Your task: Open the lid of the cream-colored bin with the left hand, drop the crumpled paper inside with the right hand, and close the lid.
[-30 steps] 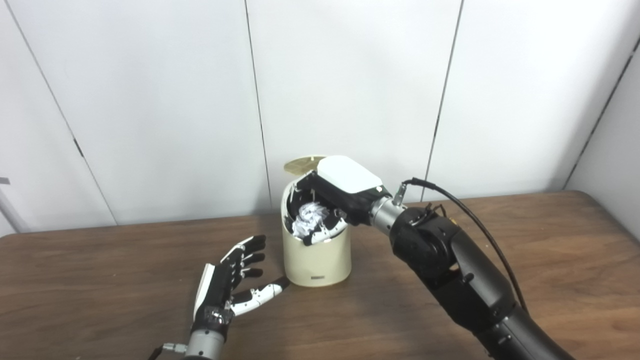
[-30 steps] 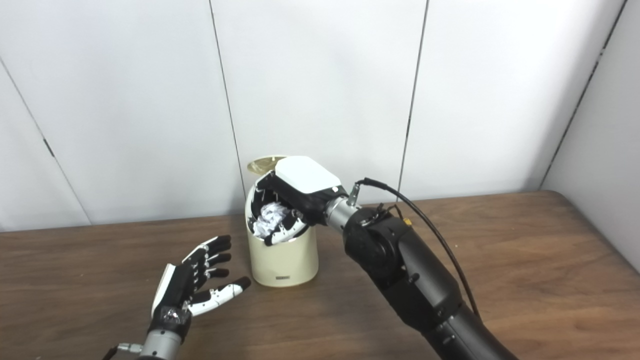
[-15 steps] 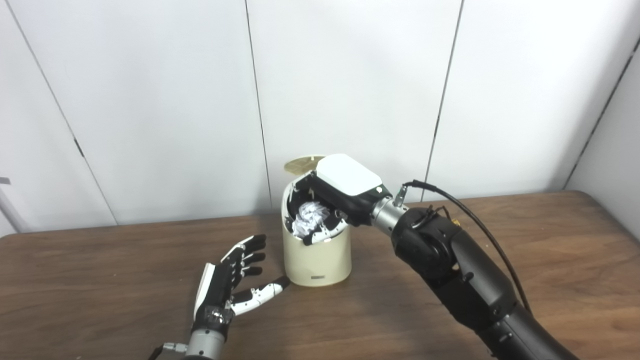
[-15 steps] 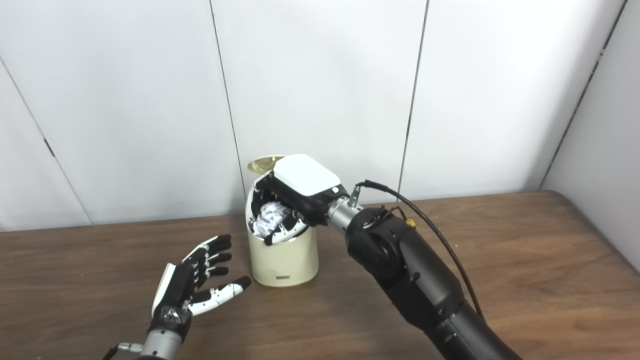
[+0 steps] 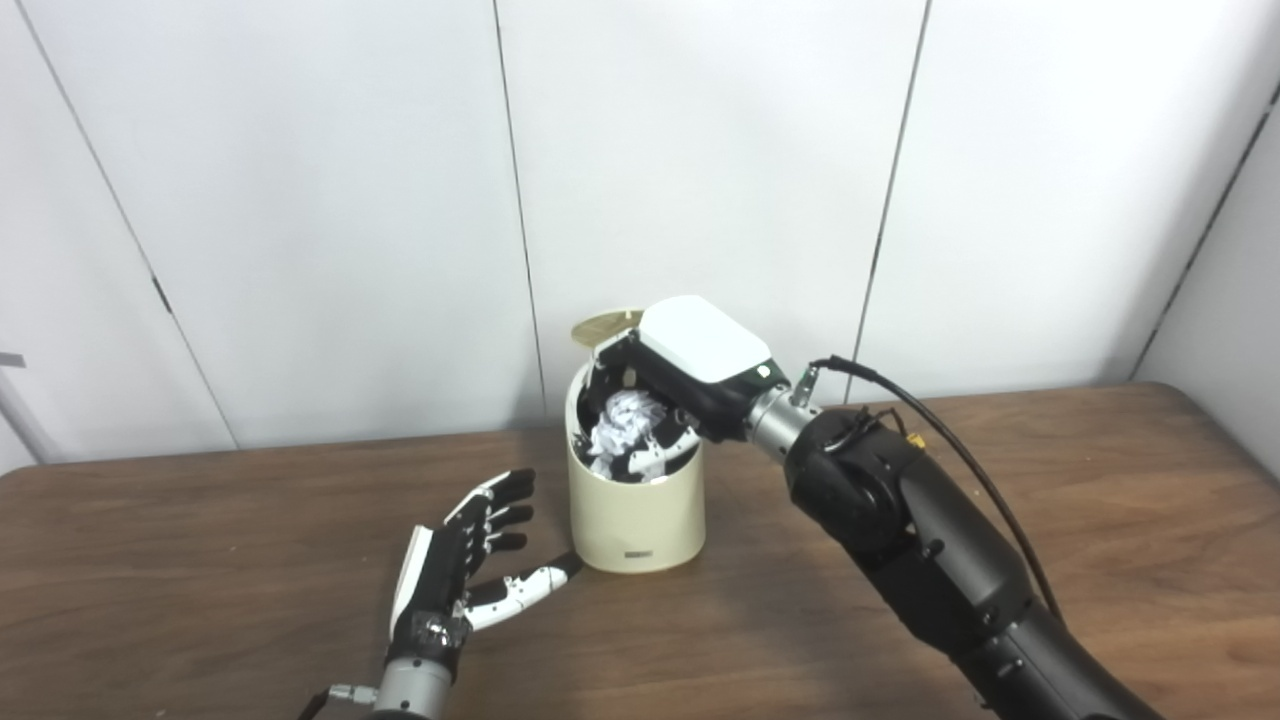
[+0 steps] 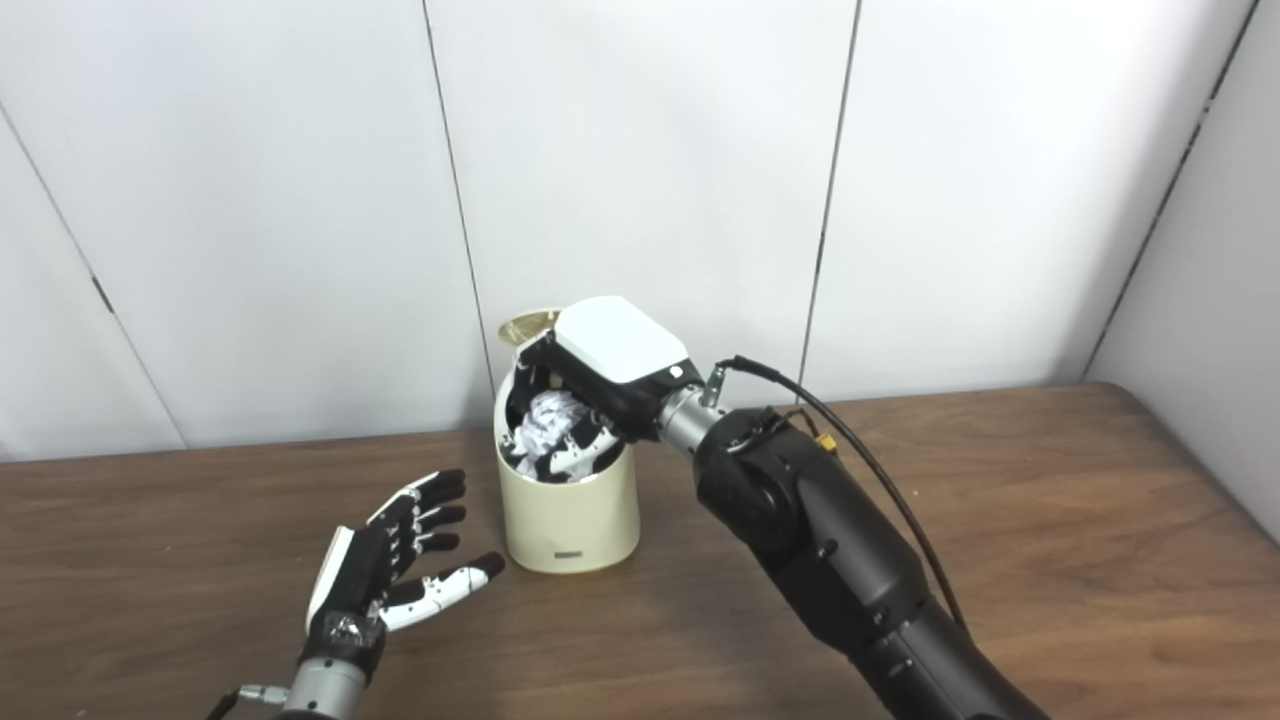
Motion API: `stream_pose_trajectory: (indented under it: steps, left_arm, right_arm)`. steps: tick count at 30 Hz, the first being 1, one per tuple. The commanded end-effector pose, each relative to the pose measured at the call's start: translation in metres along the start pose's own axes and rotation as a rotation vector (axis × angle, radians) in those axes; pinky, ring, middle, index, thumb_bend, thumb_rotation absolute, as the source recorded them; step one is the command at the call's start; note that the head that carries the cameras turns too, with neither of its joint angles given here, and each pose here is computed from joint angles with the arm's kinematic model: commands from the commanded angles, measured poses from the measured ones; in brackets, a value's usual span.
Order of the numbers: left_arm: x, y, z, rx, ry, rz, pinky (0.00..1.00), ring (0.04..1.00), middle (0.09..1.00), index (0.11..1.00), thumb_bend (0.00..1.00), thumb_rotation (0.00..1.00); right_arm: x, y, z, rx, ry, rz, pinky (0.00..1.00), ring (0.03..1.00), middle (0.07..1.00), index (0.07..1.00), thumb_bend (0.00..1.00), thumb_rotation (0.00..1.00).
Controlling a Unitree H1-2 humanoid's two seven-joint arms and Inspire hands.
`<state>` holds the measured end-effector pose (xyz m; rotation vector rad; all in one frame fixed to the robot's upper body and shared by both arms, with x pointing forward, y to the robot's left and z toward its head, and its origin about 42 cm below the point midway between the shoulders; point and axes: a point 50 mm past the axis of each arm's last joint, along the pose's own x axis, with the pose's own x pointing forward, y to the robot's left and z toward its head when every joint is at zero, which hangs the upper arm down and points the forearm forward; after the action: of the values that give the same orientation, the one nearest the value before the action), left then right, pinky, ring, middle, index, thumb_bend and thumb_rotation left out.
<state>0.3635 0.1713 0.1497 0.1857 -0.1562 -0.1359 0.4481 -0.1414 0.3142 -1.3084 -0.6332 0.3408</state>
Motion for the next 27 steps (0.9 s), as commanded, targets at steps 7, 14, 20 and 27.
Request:
stream_pose_trajectory:
  steps: [7,14,20,27]
  left_arm:
    - [0.0078,0.0006,0.0193,-0.005,-0.091,0.003,0.74,0.795,0.832,0.846,0.73,0.08]
    - [0.0079,0.0000,0.0191,-0.005,-0.095,-0.002,0.75,0.799,0.833,0.847,0.73,0.08]
    - [0.0077,0.0002,0.0195,-0.004,-0.094,0.004,0.74,0.799,0.833,0.842,0.73,0.08]
    - [0.0079,0.0010,0.0187,-0.007,-0.092,0.002,0.73,0.797,0.835,0.846,0.73,0.08]
  right_arm:
    - [0.0058,-0.0214,-0.0118,-0.045,0.040,-0.064,0.33,0.385,0.514,0.506,0.51,0.00]
    - [0.0062,-0.0209,-0.0104,-0.047,0.044,-0.068,0.34,0.388,0.515,0.505,0.51,0.00]
    - [0.0052,-0.0184,-0.0106,-0.082,0.053,-0.037,0.33,0.385,0.507,0.522,0.51,0.00]
    - [0.0020,-0.0159,-0.0119,-0.176,0.043,0.081,0.45,0.658,0.736,0.680,0.86,0.08]
